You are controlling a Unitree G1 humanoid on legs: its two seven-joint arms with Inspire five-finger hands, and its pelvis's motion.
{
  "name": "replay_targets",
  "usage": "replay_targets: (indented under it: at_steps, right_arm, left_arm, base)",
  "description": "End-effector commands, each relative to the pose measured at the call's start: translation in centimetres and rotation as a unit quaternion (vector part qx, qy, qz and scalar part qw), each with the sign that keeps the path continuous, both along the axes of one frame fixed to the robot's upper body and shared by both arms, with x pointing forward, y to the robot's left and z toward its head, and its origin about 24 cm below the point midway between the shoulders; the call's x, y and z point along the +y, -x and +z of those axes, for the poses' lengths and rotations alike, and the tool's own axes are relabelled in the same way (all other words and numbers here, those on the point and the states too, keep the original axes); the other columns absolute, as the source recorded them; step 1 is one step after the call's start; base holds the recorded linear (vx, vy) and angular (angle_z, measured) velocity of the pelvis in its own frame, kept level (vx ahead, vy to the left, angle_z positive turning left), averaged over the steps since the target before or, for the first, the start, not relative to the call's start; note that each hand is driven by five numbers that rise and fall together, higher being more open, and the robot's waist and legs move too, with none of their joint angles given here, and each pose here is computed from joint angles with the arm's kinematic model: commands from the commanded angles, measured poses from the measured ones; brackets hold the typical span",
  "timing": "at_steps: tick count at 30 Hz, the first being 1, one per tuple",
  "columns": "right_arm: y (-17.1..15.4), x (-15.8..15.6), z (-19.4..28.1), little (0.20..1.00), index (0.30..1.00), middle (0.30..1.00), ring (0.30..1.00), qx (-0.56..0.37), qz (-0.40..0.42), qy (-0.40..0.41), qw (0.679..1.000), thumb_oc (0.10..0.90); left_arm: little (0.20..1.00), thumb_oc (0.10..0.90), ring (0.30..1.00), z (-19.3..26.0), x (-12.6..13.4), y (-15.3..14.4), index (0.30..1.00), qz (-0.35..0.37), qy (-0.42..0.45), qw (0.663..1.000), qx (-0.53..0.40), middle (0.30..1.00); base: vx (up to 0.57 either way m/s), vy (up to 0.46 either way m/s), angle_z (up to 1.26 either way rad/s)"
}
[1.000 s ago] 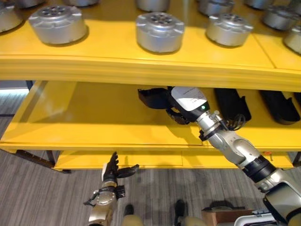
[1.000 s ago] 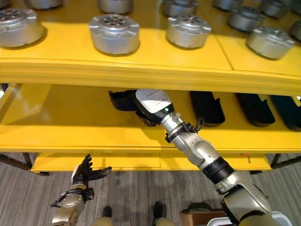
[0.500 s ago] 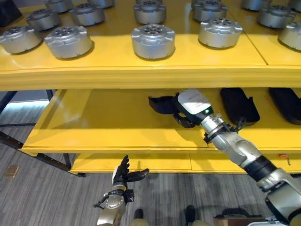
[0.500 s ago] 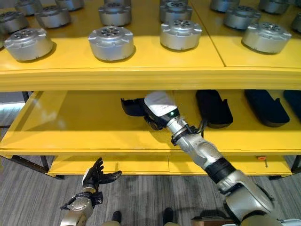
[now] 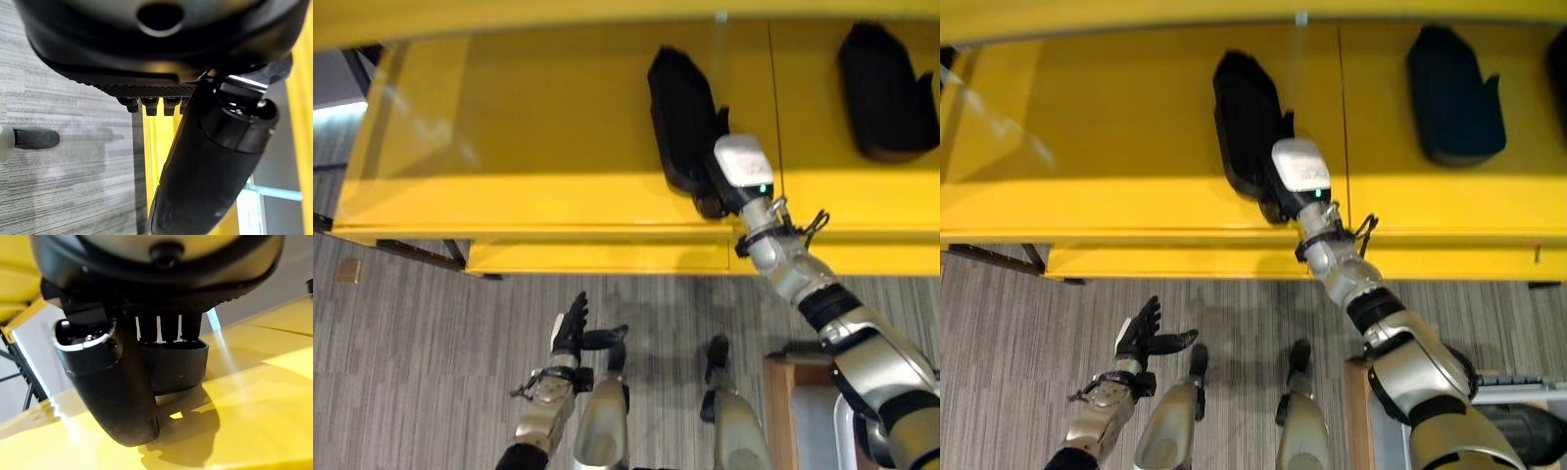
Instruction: Move parts from the plastic box to the shelf.
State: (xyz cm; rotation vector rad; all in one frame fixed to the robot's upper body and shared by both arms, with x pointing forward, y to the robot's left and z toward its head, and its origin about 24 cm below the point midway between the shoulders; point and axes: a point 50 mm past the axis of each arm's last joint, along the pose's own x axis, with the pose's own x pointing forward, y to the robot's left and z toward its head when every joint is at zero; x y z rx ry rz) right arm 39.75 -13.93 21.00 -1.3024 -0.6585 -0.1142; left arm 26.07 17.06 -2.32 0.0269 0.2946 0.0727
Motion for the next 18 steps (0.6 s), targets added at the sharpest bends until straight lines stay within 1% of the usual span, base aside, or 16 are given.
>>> replay_targets:
  at_steps: [1,3,5,8,11,12,18]
  right_arm:
    - [-0.9,-4.6,-1.4,0.300,0.300,0.300,0.300,0.048,-0.114,0.035,0.992,0.400]
    - [-1.0,-5.4,-0.4,0.300,0.300,0.300,0.300,0.036,-0.126,0.037,0.991,0.400]
    - [-1.0,-6.6,1.5,0.300,0.300,0.300,0.300,0.010,-0.145,0.041,0.989,0.400]
    - [-0.9,-7.3,3.5,0.300,0.300,0.300,0.300,-0.019,-0.155,0.045,0.987,0.400]
    - [-0.7,-7.8,4.6,0.300,0.300,0.300,0.300,-0.038,-0.161,0.039,0.985,0.400]
    - [-0.5,-8.4,5.7,0.300,0.300,0.300,0.300,-0.055,-0.168,0.039,0.983,0.400]
    - [-0.4,-9.1,6.5,0.300,0.300,0.300,0.300,-0.065,-0.184,0.037,0.980,0.400]
  left_arm:
    - [1.000,0.900,1.000,2.4,0.3,0.1,1.000,-0.005,-0.005,0.997,-0.082,1.000]
    - [1.000,0.900,1.000,2.6,0.2,0.0,1.000,-0.005,-0.004,0.996,-0.085,1.000]
    - [1.000,0.900,1.000,2.9,0.1,-0.2,1.000,-0.006,-0.007,0.996,-0.093,1.000]
    - [1.000,0.900,1.000,3.2,0.0,-0.4,1.000,-0.003,-0.004,0.995,-0.100,1.000]
    - [1.000,0.900,1.000,3.6,0.0,-0.5,1.000,0.003,0.005,0.994,-0.109,1.000]
    - [1.000,0.900,1.000,4.0,0.2,-0.6,1.000,0.012,0.014,0.993,-0.118,1.000]
    - [1.000,0.900,1.000,4.5,0.3,-0.7,1.000,0.018,0.008,0.991,-0.130,1.000]
  base:
    - [-0.05,0.040,0.18]
    - [-0.02,0.020,0.18]
    - [-0.01,0.026,-0.51]
    - [0.00,0.010,0.50]
    - [0.00,-0.003,-0.12]
    - [0.00,0.000,0.00]
    - [0.00,0.000,0.00]
